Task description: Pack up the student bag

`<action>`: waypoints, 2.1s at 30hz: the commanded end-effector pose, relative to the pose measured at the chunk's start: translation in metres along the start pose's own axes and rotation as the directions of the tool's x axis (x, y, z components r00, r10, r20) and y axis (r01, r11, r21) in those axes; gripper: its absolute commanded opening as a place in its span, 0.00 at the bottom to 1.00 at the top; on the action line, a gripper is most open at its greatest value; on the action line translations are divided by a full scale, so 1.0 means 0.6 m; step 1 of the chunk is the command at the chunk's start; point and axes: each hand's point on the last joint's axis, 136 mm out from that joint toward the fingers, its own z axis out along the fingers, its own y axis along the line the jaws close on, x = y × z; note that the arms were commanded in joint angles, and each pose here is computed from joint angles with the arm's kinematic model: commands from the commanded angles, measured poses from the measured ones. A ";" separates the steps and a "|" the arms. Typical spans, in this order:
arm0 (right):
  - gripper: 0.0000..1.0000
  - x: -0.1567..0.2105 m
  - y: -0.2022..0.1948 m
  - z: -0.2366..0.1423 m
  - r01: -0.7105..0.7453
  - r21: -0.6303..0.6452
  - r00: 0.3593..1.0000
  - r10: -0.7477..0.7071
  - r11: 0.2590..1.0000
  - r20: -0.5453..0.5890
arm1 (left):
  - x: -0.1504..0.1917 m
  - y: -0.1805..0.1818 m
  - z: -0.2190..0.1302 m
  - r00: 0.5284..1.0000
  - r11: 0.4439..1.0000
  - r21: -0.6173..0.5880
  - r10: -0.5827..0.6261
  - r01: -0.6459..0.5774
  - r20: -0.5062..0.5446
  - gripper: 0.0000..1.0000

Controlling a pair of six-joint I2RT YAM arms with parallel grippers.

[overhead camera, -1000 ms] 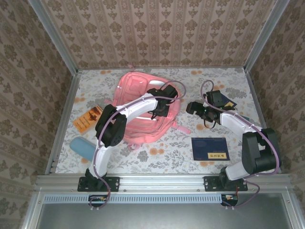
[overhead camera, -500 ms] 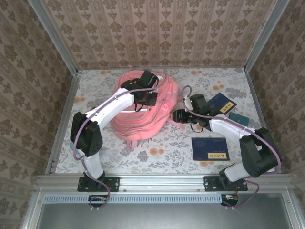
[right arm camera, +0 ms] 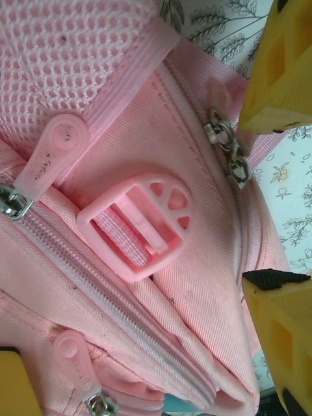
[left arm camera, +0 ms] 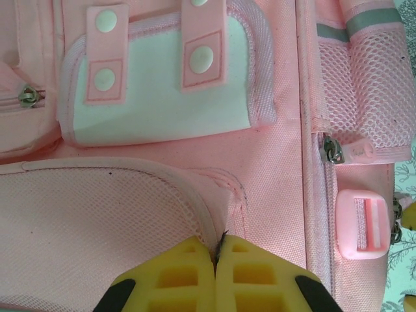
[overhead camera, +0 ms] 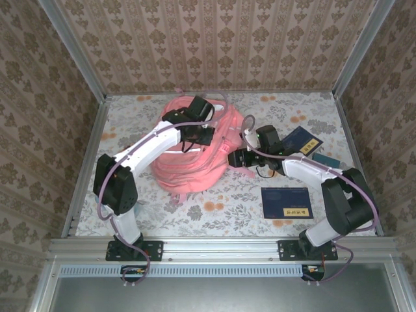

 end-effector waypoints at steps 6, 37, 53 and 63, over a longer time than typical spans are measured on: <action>0.65 -0.008 0.029 0.008 0.041 -0.105 0.999 -0.044 0.994 -0.030 | -0.065 -0.013 -0.094 0.974 0.993 0.058 0.085 -0.100 0.210 0.00; 0.26 0.006 0.029 0.007 0.098 -0.051 0.995 -0.098 0.994 -0.014 | -0.070 0.002 -0.091 0.975 0.996 0.070 0.029 -0.046 0.222 0.00; 0.00 0.039 0.045 0.005 0.223 0.065 0.975 -0.221 0.973 -0.027 | -0.091 0.013 -0.052 0.959 0.986 0.085 -0.161 0.145 0.232 0.00; 0.00 0.071 0.124 0.024 0.340 -0.012 0.940 -0.340 0.940 0.009 | -0.110 -0.002 0.001 0.917 0.937 0.163 -0.339 0.309 0.212 0.00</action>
